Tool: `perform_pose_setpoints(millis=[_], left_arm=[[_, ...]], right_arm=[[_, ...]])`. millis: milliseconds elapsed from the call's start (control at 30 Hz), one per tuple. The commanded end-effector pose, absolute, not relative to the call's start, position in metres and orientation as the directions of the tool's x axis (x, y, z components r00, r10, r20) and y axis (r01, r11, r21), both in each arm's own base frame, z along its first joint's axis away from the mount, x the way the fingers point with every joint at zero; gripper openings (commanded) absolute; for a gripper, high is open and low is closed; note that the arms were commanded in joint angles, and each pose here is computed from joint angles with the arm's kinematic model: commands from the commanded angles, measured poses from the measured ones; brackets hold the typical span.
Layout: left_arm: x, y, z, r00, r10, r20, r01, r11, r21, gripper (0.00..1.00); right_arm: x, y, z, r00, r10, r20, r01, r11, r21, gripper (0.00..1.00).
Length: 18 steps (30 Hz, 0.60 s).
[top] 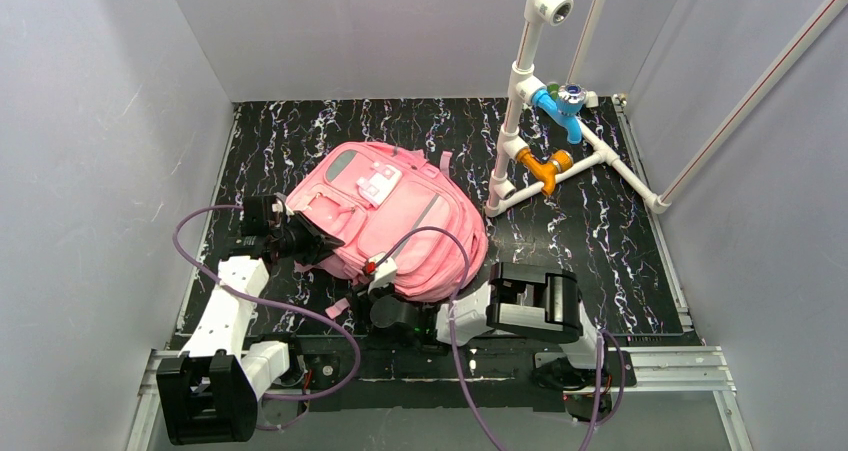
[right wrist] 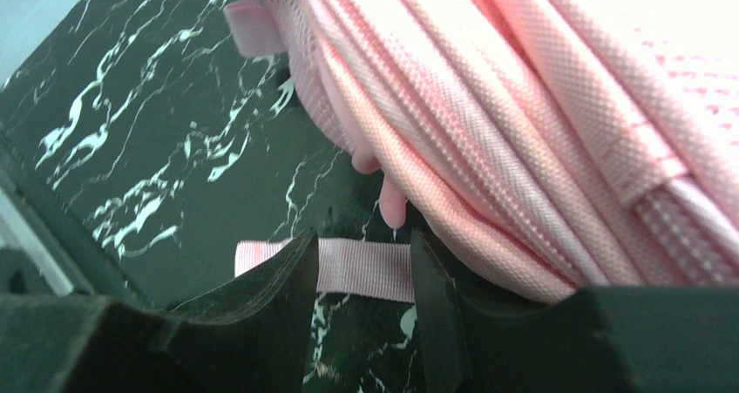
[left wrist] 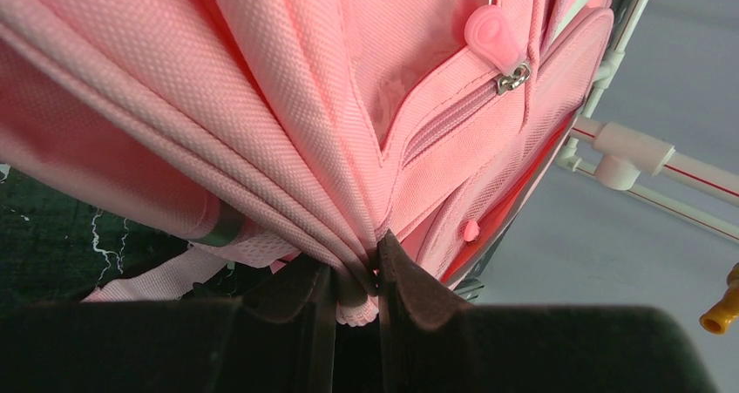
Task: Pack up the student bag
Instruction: Zip the student bag at the center of the board.
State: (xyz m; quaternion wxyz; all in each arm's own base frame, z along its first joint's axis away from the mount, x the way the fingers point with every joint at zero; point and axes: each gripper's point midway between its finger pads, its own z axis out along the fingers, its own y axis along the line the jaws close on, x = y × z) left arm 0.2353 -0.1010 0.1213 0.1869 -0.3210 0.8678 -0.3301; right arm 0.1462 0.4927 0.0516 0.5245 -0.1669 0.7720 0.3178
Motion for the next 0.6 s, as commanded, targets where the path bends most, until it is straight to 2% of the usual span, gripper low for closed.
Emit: perform_pose_setpoints(millis=[0, 133, 367, 433, 500, 567], left_arm=[[0.209, -0.119, 0.133, -0.772, -0.635, -0.021, -0.415, 0.530, -0.739, 0.00], [0.207, -0.119, 0.130, -0.772, -0.635, -0.017, -0.420, 0.531, -0.736, 0.00], [0.206, -0.119, 0.130, -0.768, -0.640, -0.008, -0.431, 0.527, -0.733, 0.00], [0.206, -0.118, 0.130, -0.767, -0.641, -0.012, -0.432, 0.530, -0.729, 0.00], [0.206, -0.118, 0.129, -0.766, -0.643, -0.012, -0.435, 0.533, -0.726, 0.00], [0.205, -0.117, 0.127, -0.764, -0.645, -0.014, -0.440, 0.537, -0.720, 0.00]], right_arm=[[0.196, 0.488, 0.074, -0.318, 0.257, -0.913, -0.410, 0.831, 0.376, 0.51], [0.205, 0.495, 0.078, -0.293, 0.278, -0.915, -0.369, 0.850, 0.376, 0.47], [0.216, 0.505, 0.089, -0.247, 0.304, -0.920, -0.316, 0.872, 0.373, 0.36], [0.217, 0.506, 0.089, -0.229, 0.288, -0.930, -0.318, 0.881, 0.351, 0.28], [0.219, 0.507, 0.092, -0.209, 0.285, -0.936, -0.325, 0.882, 0.341, 0.11], [0.219, 0.508, 0.096, -0.203, 0.280, -0.938, -0.340, 0.878, 0.336, 0.04]])
